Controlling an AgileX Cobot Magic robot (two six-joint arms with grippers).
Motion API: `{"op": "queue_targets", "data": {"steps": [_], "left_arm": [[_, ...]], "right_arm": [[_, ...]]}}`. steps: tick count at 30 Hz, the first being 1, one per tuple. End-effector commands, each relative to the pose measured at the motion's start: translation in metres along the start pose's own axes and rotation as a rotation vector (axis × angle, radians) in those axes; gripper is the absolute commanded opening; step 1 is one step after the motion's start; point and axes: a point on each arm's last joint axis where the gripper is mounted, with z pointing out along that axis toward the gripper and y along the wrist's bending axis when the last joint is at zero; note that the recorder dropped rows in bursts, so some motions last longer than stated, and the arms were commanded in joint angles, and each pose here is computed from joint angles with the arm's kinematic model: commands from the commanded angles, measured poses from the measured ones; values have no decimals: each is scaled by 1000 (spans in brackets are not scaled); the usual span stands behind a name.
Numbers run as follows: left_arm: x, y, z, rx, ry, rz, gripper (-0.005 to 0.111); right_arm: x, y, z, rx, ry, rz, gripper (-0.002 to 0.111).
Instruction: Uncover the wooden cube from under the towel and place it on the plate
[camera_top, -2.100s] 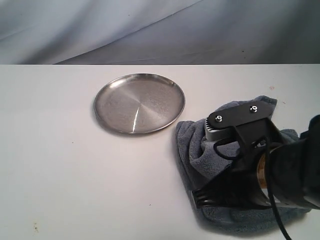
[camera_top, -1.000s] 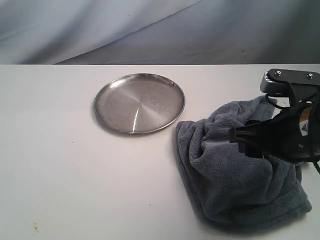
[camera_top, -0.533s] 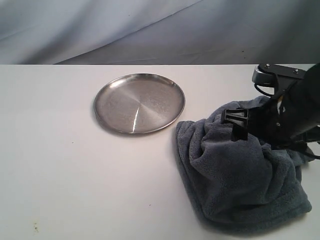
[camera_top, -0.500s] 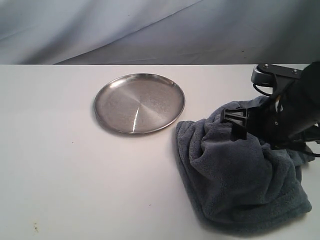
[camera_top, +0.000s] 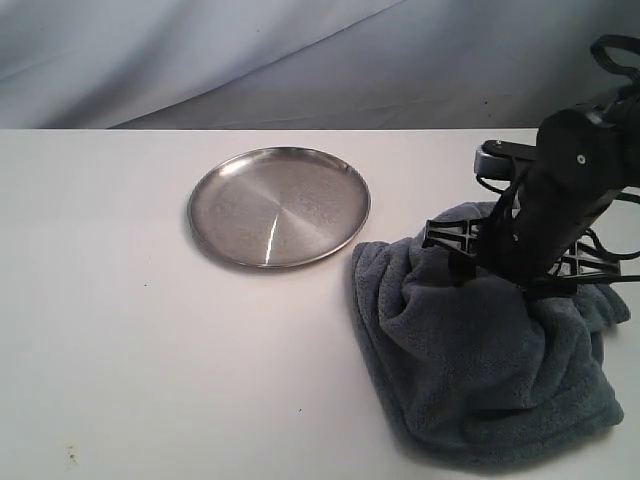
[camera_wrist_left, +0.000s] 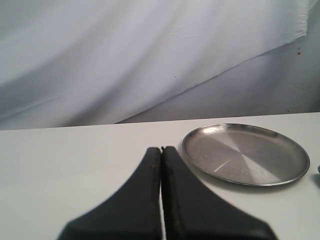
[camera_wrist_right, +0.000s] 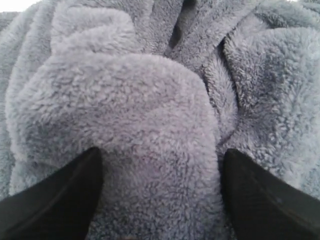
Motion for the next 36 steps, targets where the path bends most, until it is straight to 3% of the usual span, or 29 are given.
{"op": "queue_targets", "data": {"steps": [1, 7, 10, 19, 36], "left_arm": [[1, 0, 0, 5, 0, -4, 0], [1, 0, 0, 5, 0, -4, 0], [1, 0, 0, 5, 0, -4, 0], [1, 0, 0, 5, 0, -4, 0], [1, 0, 0, 5, 0, -4, 0]], "right_arm": [[-1, -2, 6, 26, 32, -6, 49], [-1, -2, 7, 30, 38, -19, 10], [-1, -2, 7, 30, 38, -26, 0], [-1, -2, -1, 17, 21, -56, 0], [5, -10, -81, -111, -126, -85, 0]]}}
